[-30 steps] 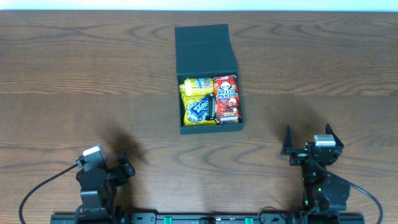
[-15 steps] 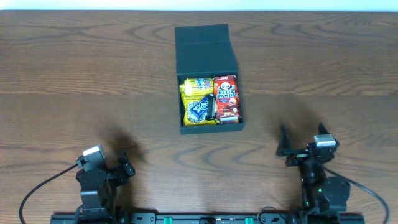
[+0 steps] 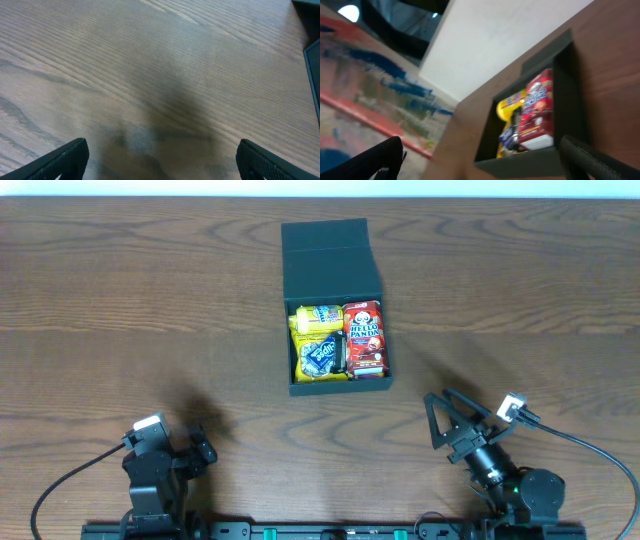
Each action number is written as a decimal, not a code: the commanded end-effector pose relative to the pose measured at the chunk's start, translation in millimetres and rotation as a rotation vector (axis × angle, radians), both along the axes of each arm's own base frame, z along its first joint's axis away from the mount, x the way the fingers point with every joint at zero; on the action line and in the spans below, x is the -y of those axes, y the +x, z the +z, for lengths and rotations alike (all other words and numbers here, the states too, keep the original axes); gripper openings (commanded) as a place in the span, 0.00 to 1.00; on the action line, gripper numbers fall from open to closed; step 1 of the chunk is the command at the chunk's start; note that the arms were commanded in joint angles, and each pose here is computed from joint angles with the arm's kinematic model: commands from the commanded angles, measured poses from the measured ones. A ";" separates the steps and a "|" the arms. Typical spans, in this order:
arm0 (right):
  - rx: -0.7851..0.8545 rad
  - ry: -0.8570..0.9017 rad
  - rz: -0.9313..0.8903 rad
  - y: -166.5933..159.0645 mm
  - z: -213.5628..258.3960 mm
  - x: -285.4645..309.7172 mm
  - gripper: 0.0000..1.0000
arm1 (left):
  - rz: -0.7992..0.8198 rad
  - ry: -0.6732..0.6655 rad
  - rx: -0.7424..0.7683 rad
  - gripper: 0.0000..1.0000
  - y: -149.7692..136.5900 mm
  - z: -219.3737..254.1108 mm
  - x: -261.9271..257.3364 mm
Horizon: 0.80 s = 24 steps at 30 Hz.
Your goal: 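Move the right gripper forward to the box's right edge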
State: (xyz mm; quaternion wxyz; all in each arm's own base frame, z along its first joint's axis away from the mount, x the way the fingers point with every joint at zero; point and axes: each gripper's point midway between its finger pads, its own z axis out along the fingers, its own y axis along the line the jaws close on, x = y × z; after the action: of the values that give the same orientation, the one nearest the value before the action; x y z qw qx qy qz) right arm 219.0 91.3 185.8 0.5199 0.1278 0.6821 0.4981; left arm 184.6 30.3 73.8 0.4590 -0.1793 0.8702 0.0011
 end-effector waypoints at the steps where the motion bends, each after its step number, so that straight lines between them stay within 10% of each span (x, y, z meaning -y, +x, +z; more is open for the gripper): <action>1: 0.029 0.009 0.049 -5.2 6.8 -7.5 0.99 | 0.020 0.006 -0.035 0.95 -4.6 -10.0 -3.5; 16: 0.051 -0.222 -0.161 50.5 -1.6 24.6 0.94 | 0.020 0.006 -0.035 0.95 -4.6 -10.0 -3.5; 24: 0.007 -0.422 -0.087 147.4 21.8 21.0 0.96 | 0.020 0.006 -0.035 0.95 -4.6 -10.0 -3.5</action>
State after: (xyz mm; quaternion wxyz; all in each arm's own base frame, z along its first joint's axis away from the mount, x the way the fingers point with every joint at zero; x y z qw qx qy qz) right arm 336.3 66.4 191.8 0.5426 0.0971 0.7583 0.3481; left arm 184.4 30.9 73.6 0.4586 -0.1802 0.8702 0.0025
